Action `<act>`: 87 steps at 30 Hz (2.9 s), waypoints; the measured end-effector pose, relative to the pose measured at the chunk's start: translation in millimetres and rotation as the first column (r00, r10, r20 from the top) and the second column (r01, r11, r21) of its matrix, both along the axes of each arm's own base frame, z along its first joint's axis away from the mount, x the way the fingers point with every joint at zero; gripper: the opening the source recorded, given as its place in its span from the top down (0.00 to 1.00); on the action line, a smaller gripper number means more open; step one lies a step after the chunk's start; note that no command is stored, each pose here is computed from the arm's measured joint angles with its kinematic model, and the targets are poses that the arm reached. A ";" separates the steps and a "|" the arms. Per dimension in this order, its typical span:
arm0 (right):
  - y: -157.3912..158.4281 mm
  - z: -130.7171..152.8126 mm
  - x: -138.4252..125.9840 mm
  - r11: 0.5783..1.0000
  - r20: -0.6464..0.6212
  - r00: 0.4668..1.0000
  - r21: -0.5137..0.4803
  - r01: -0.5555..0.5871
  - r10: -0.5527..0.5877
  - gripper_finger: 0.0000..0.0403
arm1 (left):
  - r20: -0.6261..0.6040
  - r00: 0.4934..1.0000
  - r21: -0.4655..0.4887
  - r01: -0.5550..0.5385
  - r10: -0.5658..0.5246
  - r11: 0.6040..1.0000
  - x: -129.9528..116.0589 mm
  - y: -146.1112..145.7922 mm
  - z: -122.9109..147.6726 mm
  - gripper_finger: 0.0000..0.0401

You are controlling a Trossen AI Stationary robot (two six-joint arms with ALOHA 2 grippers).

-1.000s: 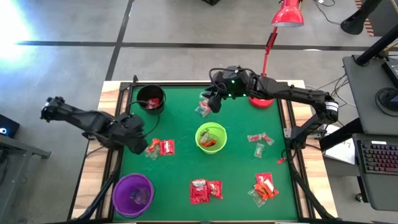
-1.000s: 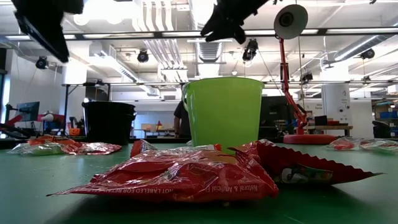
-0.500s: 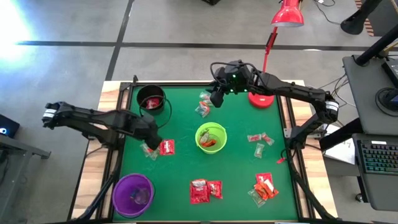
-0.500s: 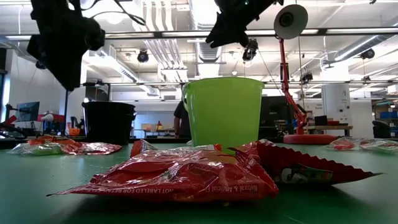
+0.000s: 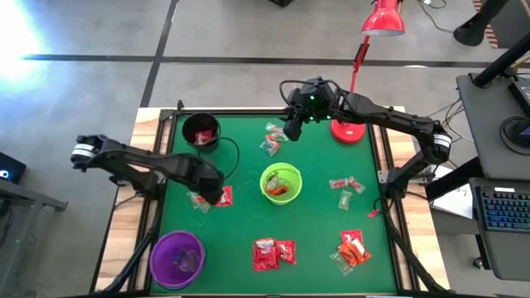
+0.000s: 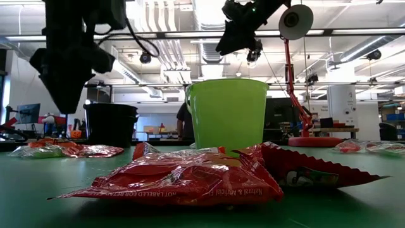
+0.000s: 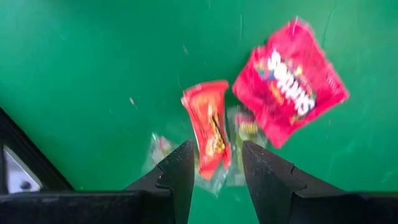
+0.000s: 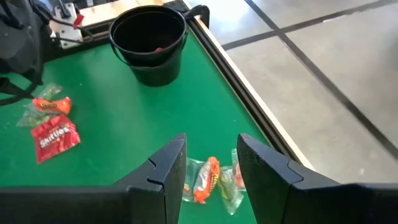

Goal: Sort candy
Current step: Put the orange chocolate into the green bucket

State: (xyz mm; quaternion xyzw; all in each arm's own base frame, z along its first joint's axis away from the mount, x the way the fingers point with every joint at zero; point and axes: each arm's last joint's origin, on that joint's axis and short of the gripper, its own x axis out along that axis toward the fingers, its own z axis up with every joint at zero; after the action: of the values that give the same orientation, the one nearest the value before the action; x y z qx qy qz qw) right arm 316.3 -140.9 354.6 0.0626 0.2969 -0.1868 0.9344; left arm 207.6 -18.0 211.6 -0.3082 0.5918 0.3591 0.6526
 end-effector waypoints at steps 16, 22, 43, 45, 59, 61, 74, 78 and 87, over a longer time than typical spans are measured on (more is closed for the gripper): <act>0.5 -0.1 0.1 1.000 -0.009 1.000 -0.016 -0.016 0.016 0.66 | -0.118 0.992 -0.086 0.028 -0.038 0.996 17.2 -0.3 -33.1 0.64; 2.5 -3.7 -2.0 0.999 -0.036 0.999 0.040 0.009 -0.008 0.66 | -0.177 0.984 -0.068 -0.012 0.000 0.998 14.8 8.5 -45.8 0.64; 5.6 -10.8 -8.6 0.992 -0.116 0.993 0.120 0.050 -0.036 0.66 | -0.142 0.990 -0.100 0.014 -0.028 0.995 9.1 23.1 -62.3 0.81; 5.6 -10.6 -8.6 0.992 -0.116 0.993 0.119 0.050 -0.036 0.66 | -0.135 0.990 -0.104 0.035 -0.049 0.994 8.1 23.0 -64.8 0.81; 5.8 -10.3 -9.3 0.992 -0.118 0.992 0.117 0.048 -0.034 0.66 | -0.005 0.978 -0.083 0.210 -0.211 0.974 33.3 24.3 -32.8 0.98; 5.7 -10.2 -9.3 0.992 -0.118 0.992 0.117 0.048 -0.034 0.66 | -0.003 0.974 -0.075 0.225 -0.226 0.971 34.9 24.5 -29.5 0.98; 5.6 -10.3 -9.5 0.995 -0.127 0.992 0.095 0.030 -0.017 0.66 | 0.059 0.967 -0.038 0.249 -0.247 0.968 36.5 25.0 -3.2 1.00; 5.6 -10.3 -9.5 0.995 -0.128 0.992 0.093 0.028 -0.016 0.66 | 0.144 0.958 -0.010 0.251 -0.247 0.968 37.1 25.1 22.4 1.00; 5.6 -10.3 -9.5 0.995 -0.128 0.992 0.092 0.028 -0.016 0.66 | 0.339 0.862 0.177 0.336 -0.377 0.925 51.0 28.2 81.8 1.00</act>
State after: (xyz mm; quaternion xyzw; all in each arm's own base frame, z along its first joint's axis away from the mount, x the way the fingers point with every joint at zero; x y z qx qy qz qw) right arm 306.8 -135.3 344.3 0.0977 0.3636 -0.1866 0.9074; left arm 258.6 10.2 293.3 -0.2179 0.4851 0.2008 0.8228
